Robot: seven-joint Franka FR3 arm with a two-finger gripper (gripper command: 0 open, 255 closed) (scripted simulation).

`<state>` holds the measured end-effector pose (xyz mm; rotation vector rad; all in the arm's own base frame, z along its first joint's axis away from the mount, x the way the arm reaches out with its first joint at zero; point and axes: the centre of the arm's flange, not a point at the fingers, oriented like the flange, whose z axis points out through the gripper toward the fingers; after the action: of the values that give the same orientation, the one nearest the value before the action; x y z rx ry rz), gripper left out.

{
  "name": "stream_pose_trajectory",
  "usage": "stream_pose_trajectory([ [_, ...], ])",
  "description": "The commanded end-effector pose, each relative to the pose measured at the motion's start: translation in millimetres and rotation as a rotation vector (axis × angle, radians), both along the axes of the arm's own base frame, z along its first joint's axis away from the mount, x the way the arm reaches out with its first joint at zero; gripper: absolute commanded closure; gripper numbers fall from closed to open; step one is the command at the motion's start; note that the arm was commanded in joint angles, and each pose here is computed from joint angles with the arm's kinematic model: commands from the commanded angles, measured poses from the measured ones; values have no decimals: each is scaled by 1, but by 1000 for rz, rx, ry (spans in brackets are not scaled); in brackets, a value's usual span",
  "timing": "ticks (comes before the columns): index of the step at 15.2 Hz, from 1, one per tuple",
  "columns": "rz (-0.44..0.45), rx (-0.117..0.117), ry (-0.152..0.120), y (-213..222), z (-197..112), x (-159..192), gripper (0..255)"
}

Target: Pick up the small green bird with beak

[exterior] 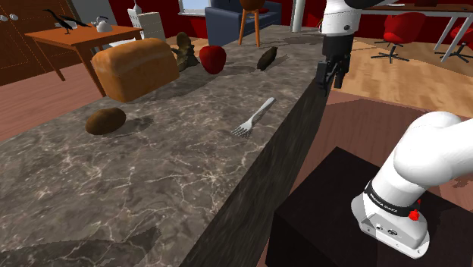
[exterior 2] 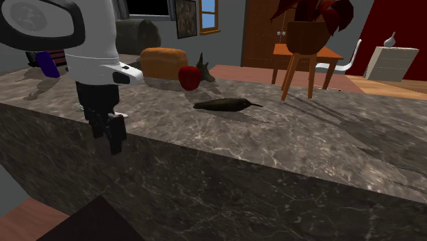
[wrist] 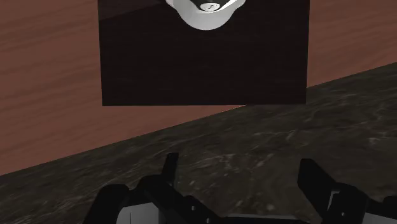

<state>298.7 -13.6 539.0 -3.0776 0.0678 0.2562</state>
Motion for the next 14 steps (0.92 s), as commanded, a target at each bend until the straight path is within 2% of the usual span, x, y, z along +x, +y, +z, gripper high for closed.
stream_pose_trajectory([
  [1,0,0,0,0,0,0,0],
  [14,-451,-126,-88,3,7,155,0],
])
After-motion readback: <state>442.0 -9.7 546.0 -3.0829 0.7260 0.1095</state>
